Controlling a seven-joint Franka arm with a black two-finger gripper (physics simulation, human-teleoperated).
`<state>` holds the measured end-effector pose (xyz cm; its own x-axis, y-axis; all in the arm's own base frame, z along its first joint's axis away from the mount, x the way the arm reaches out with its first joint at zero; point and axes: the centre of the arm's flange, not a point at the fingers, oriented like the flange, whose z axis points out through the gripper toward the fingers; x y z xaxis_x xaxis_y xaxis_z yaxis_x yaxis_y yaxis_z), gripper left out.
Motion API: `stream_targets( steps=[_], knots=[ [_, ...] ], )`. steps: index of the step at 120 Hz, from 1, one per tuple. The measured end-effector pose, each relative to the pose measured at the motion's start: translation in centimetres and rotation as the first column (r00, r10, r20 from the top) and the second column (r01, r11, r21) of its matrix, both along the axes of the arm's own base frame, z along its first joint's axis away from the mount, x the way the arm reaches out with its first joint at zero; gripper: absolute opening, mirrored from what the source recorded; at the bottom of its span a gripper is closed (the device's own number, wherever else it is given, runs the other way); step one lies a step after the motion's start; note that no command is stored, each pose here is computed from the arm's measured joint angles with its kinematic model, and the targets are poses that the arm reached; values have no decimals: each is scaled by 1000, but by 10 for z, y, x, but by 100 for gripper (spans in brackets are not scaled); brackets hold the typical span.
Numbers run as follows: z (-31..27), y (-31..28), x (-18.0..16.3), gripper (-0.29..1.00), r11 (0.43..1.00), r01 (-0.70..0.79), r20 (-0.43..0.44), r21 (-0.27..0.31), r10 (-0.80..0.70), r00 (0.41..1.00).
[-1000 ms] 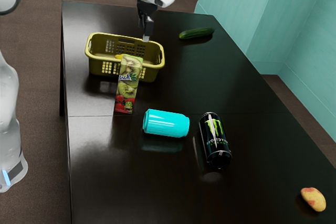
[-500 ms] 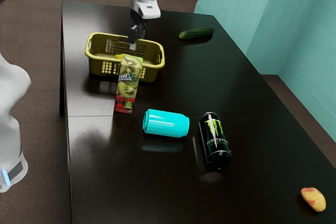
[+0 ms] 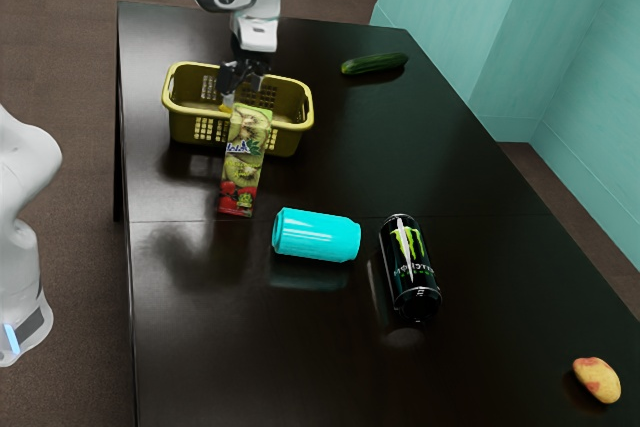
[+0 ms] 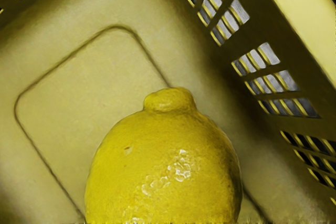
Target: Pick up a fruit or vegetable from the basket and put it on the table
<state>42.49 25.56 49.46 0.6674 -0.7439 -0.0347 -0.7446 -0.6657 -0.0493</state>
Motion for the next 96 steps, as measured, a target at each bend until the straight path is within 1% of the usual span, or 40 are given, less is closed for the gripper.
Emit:
stream_targets(
  steps=[17,52,69,96],
  knots=[
    [-12,6,2,70,999,35,-15,-18,-36,999],
    [-22,3,4,70,995,95,-18,-20,-95,995],
    [-38,7,10,70,992,115,-25,-48,-116,993],
    [-42,7,11,70,989,139,-22,-48,-140,990]
  ],
)
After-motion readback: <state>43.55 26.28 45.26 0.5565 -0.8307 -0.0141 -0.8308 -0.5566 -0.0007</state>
